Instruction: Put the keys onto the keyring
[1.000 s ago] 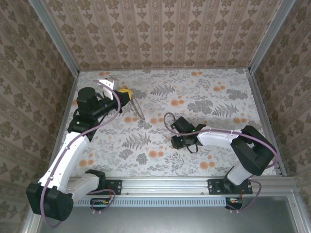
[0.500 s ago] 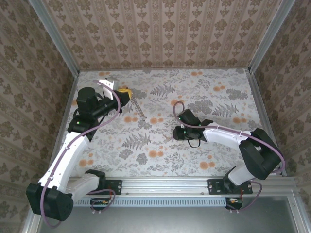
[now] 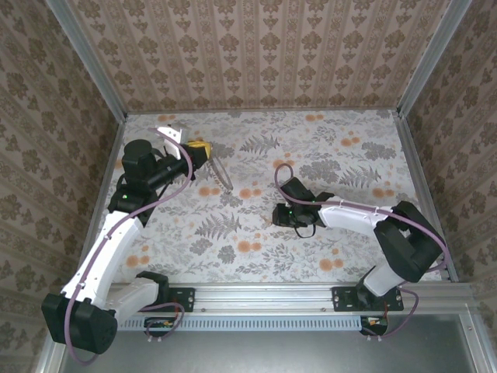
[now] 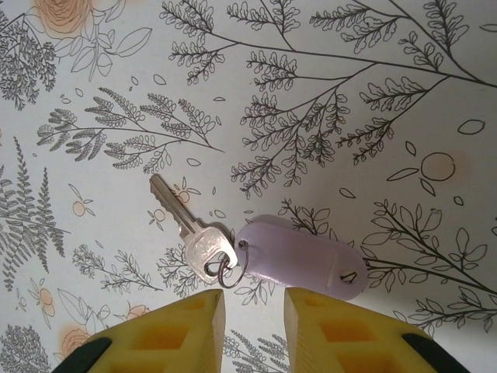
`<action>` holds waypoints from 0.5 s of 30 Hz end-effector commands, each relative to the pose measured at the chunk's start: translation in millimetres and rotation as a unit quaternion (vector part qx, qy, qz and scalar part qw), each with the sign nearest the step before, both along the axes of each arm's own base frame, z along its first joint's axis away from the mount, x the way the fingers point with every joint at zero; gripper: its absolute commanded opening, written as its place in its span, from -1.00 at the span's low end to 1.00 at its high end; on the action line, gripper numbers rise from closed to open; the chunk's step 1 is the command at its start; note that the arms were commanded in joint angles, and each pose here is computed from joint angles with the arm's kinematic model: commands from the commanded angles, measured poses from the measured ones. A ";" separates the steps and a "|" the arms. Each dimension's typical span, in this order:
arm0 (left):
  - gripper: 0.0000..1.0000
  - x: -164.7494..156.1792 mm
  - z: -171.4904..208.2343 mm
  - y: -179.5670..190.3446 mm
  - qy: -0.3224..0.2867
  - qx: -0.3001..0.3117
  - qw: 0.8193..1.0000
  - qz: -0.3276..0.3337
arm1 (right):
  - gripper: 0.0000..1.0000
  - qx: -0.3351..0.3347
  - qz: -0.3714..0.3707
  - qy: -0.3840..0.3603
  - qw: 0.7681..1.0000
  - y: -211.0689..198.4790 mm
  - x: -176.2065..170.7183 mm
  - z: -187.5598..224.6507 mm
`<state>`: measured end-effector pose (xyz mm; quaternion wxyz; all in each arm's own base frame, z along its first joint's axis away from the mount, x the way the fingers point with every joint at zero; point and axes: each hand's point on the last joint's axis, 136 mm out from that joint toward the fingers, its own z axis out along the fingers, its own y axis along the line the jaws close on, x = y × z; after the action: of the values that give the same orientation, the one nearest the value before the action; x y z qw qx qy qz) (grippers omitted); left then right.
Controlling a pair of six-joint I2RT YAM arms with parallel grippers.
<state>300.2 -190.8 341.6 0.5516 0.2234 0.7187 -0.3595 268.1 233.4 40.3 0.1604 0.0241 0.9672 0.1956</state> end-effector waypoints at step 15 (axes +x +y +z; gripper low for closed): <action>-1.00 -7.9 19.7 -2.4 -0.041 -0.017 0.999 -0.012 | -0.43 0.022 0.000 0.025 0.999 22.8 9.2 -10.4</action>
<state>300.9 -191.1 340.4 0.5550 0.2244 0.7157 -0.3598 275.0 245.7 25.6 0.1396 0.0302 0.9692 0.2009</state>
